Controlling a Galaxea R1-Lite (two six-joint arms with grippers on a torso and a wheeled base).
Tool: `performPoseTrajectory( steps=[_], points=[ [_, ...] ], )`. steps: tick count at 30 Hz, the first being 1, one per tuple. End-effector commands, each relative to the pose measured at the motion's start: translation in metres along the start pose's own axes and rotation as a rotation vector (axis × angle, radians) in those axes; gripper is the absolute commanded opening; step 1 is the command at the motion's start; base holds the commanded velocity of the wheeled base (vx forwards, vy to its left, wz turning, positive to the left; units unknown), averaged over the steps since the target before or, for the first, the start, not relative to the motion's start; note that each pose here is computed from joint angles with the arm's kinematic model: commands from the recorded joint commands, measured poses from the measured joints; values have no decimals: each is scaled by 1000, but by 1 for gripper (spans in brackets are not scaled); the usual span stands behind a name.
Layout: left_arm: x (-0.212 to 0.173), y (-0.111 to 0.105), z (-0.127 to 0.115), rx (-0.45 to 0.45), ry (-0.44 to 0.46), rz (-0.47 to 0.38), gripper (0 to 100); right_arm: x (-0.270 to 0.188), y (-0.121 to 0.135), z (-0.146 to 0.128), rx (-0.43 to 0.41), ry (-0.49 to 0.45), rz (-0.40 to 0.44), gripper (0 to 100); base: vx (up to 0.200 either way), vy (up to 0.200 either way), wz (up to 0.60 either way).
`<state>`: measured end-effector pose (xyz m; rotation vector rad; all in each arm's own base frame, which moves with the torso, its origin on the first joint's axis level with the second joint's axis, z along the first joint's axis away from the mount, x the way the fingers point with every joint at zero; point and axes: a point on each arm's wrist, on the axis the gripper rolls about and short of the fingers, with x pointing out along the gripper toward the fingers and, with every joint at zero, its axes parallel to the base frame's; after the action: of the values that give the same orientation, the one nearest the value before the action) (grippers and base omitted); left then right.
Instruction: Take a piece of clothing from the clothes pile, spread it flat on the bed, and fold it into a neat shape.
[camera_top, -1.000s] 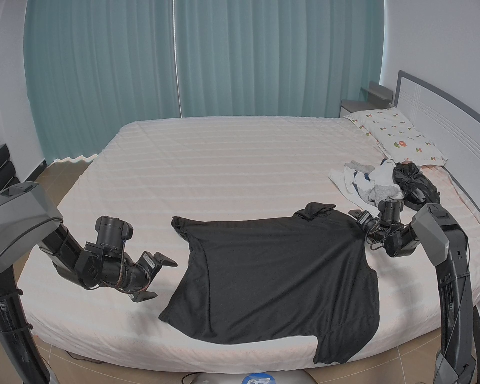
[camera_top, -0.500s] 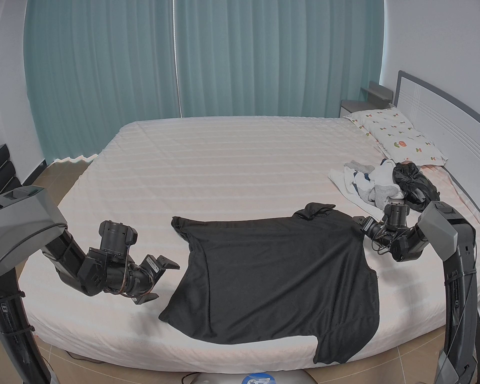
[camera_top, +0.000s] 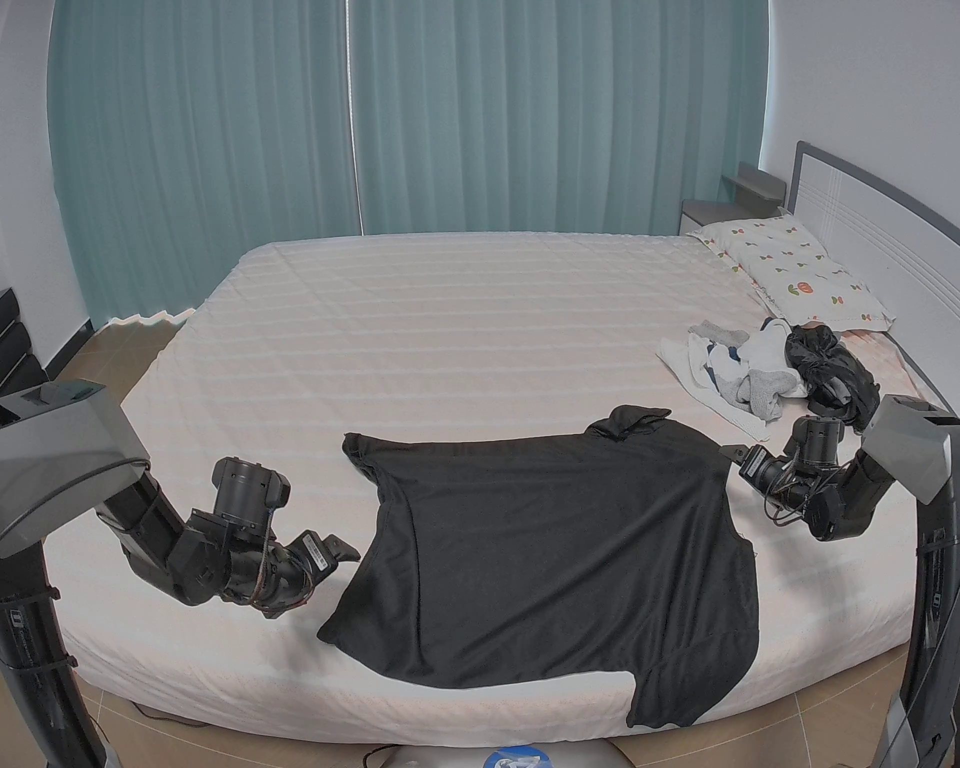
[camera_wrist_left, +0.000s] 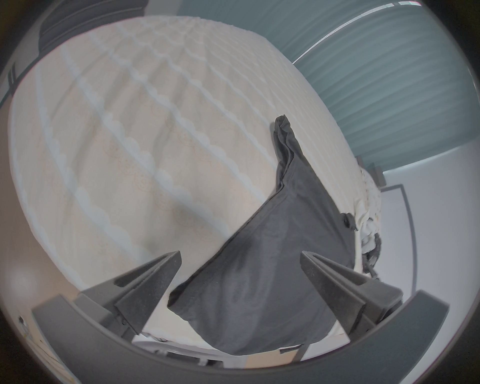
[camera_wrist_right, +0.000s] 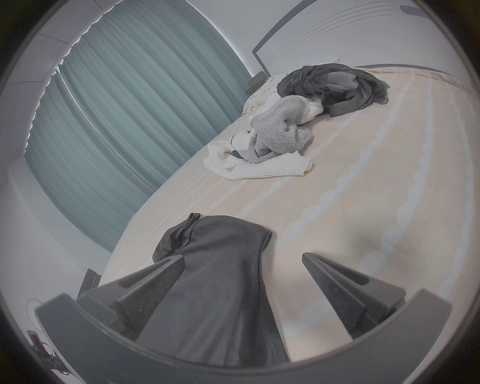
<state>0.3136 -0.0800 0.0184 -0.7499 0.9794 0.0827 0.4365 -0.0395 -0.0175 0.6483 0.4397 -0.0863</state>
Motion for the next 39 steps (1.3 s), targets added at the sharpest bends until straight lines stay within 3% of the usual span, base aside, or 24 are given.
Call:
performPoseTrajectory(
  steps=[1, 18, 19, 24, 30, 39],
  points=[
    [13, 1, -30, 114, 36, 85, 100, -38, 7, 12, 5, 4, 30, 100, 0, 0, 0],
    [18, 3, -38, 132, 61, 125, 100, -47, 0, 7, 15, 12, 28, 100, 0, 0, 0],
    [18, 2, -40, 139, 64, 123, 0, -47, 0, 7, 17, 11, 28, 100, 0, 0, 0],
    [15, 10, -49, 211, 95, 193, 0, -48, -1, 5, 26, 17, 24, 100, 0, 0, 0],
    [2, 22, -43, 188, 65, 265, 0, -51, -2, -3, 30, 44, 16, 100, 0, 0, 0],
    [-30, 33, -46, 172, 148, 374, 0, -57, 5, -13, 18, 71, 23, 100, 0, 0, 0]
  ],
)
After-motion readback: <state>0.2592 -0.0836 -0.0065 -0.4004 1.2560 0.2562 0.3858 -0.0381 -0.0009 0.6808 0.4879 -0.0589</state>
